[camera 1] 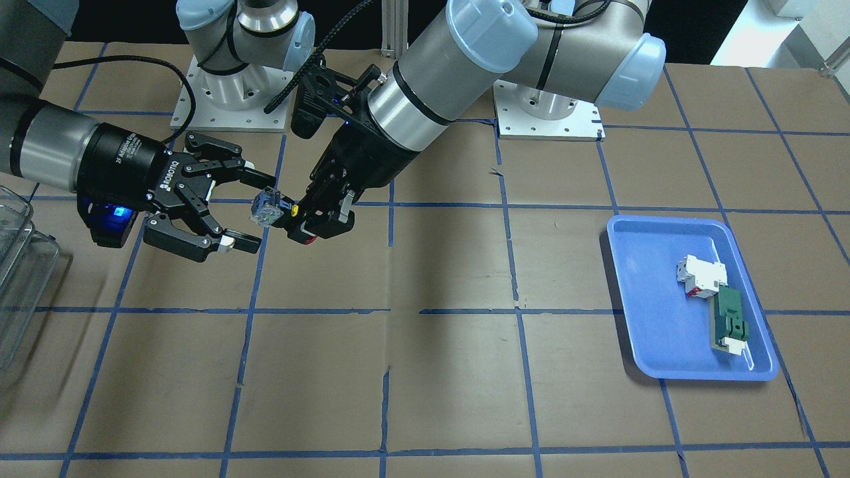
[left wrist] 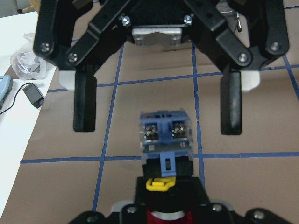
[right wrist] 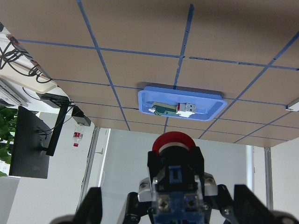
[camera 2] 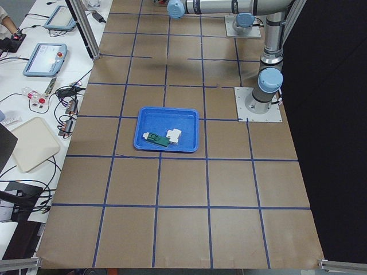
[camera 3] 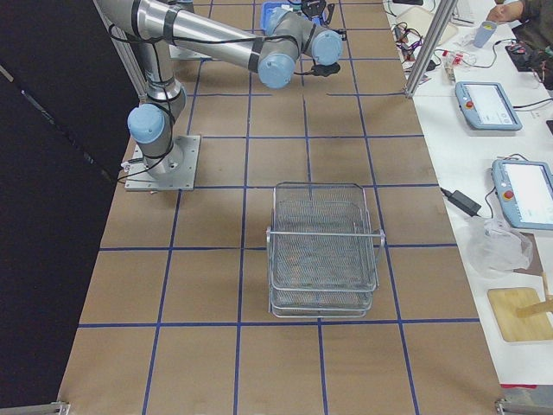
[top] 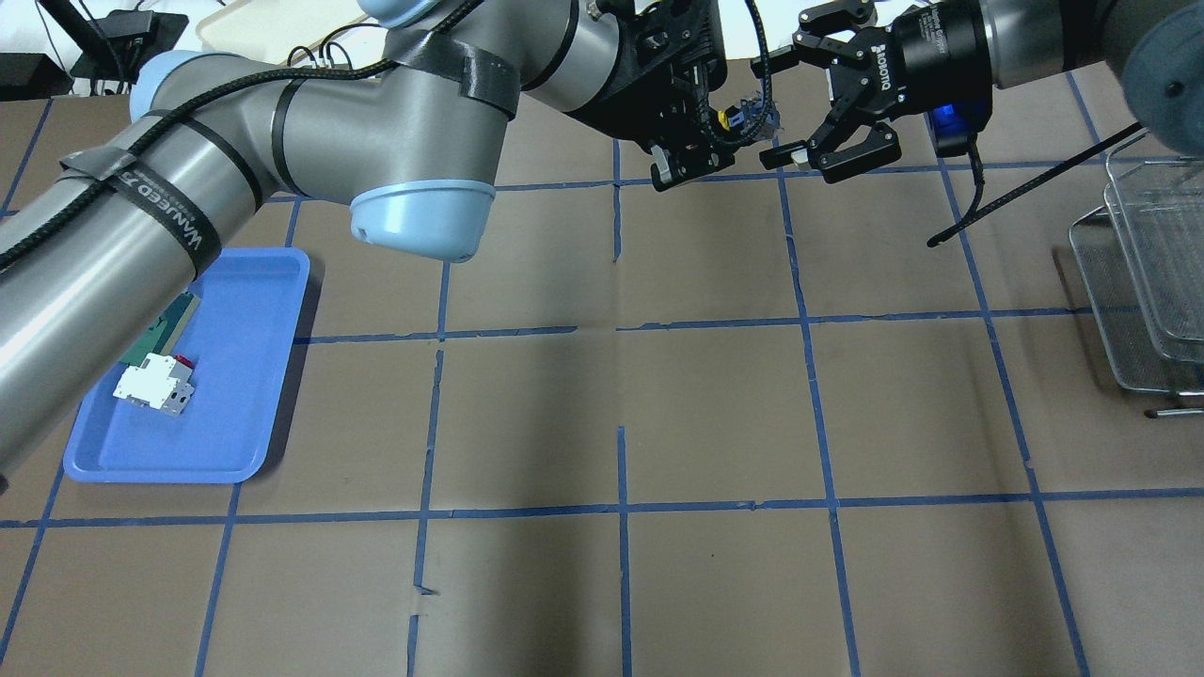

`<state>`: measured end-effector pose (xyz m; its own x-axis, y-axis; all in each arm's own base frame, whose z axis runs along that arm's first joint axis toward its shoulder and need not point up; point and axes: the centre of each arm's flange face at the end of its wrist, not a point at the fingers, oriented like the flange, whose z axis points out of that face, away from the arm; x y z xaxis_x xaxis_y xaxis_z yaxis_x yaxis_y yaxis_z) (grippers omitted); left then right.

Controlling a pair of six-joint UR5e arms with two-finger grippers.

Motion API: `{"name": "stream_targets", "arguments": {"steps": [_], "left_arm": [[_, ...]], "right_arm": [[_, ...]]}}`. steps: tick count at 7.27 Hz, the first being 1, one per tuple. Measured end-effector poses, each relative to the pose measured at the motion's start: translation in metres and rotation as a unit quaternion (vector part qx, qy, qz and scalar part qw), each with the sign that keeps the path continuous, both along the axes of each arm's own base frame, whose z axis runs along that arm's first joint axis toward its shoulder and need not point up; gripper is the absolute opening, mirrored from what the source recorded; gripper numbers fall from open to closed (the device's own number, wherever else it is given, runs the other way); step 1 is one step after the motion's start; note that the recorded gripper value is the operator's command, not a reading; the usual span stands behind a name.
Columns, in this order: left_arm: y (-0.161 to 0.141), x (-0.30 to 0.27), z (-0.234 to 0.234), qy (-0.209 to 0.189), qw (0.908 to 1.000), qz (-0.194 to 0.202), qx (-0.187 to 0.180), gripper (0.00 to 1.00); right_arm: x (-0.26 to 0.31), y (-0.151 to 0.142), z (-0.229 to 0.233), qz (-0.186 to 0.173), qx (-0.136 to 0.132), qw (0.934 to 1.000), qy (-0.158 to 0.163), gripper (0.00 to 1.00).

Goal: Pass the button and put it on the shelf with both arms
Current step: 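Bring the button between the open right gripper fingers while the right gripper approaches, then close the right gripper on the button and open the left gripper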

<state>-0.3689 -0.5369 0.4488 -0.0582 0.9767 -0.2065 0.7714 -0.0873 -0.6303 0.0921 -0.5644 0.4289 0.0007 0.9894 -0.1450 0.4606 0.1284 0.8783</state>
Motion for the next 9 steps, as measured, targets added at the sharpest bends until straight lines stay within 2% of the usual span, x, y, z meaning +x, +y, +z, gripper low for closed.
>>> {"name": "stream_targets", "arguments": {"steps": [3,5,6,8,9], "left_arm": [[0.0002,-0.0003,-0.0012,0.002,1.0000,-0.001,0.001,0.00],[0.0003,-0.0002,-0.0029,0.001,1.0000,-0.001,0.003,0.00],[0.0007,0.0000,-0.0051,0.000,1.0000,-0.001,0.005,0.00],[0.0008,0.0006,-0.0066,-0.001,1.0000,0.000,0.005,0.00],[0.0011,0.0006,-0.0065,-0.001,1.0000,0.000,0.006,0.00]], "right_arm": [[0.0001,0.0000,-0.0006,-0.003,0.008,1.0000,-0.001,0.81],[0.0001,0.0000,-0.0008,-0.003,0.009,1.0000,-0.001,0.39],[0.0001,0.0001,-0.0009,-0.003,0.009,1.0000,-0.001,0.30],[0.0003,0.0003,-0.0011,-0.003,0.010,0.9999,-0.001,0.29],[0.0003,0.0002,-0.0011,-0.003,0.009,0.9999,-0.001,0.13]]}}
